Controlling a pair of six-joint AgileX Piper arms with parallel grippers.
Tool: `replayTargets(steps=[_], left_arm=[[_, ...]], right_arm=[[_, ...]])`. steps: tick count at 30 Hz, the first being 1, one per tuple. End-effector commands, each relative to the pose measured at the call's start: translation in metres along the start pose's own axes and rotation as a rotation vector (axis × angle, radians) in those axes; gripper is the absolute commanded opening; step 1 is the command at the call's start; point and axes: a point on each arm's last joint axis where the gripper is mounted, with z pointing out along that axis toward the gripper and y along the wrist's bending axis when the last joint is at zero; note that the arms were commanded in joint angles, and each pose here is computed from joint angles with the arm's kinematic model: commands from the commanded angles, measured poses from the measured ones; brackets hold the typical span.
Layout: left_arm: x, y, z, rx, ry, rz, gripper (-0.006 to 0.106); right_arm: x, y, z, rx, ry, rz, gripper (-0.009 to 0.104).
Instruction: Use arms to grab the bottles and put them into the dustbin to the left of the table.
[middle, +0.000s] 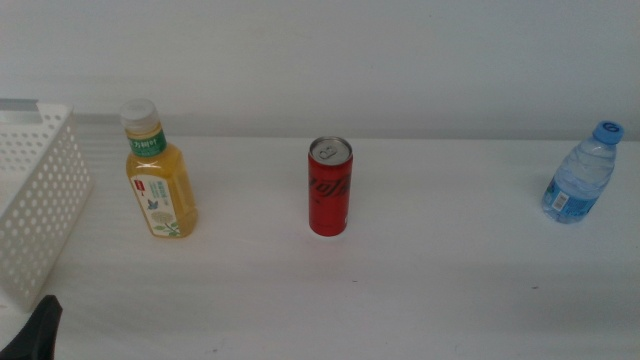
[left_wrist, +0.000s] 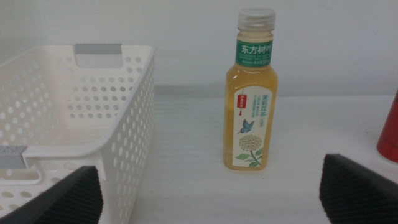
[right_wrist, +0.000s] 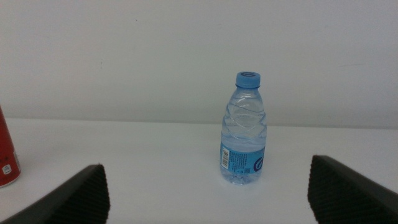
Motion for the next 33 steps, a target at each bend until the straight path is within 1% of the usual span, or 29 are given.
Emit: replayTargets(steps=[1,11,15,18,24,27,30,32,33], left_arm=[[0.01,0.0,0.0,0.013,-0.013,-0.018,0.094],[0.007,0.0,0.0,0.014,-0.046,-0.016,0.094],[0.005,0.0,0.0,0.011,-0.073,0.007,0.094],[0.005,0.001,0.0,0.002,-0.075,0.052,0.094],[0.005,0.001,0.0,0.003,-0.076,0.051,0.094],[0.004,-0.002,0.005,0.046,-0.039,-0.007,0.094],[-0.001,-0.009,0.014,0.133,-0.034,0.032,0.094],[-0.003,-0.017,0.023,0.208,-0.026,0.086,0.094],[-0.002,-0.022,0.027,0.25,-0.014,0.094,0.094]], right_arm=[[0.013,0.0,0.0,0.006,0.005,-0.011,0.085],[0.013,0.0,0.0,0.006,0.005,-0.011,0.085],[0.013,0.0,0.0,0.006,0.005,-0.011,0.085],[0.013,0.0,0.0,0.006,0.005,-0.011,0.085],[0.013,0.0,0.0,0.006,0.005,-0.011,0.085],[0.013,0.0,0.0,0.006,0.005,-0.011,0.085],[0.013,0.0,0.0,0.006,0.005,-0.011,0.085],[0.013,0.0,0.0,0.006,0.005,-0.011,0.085],[0.013,0.0,0.0,0.006,0.005,-0.011,0.085]])
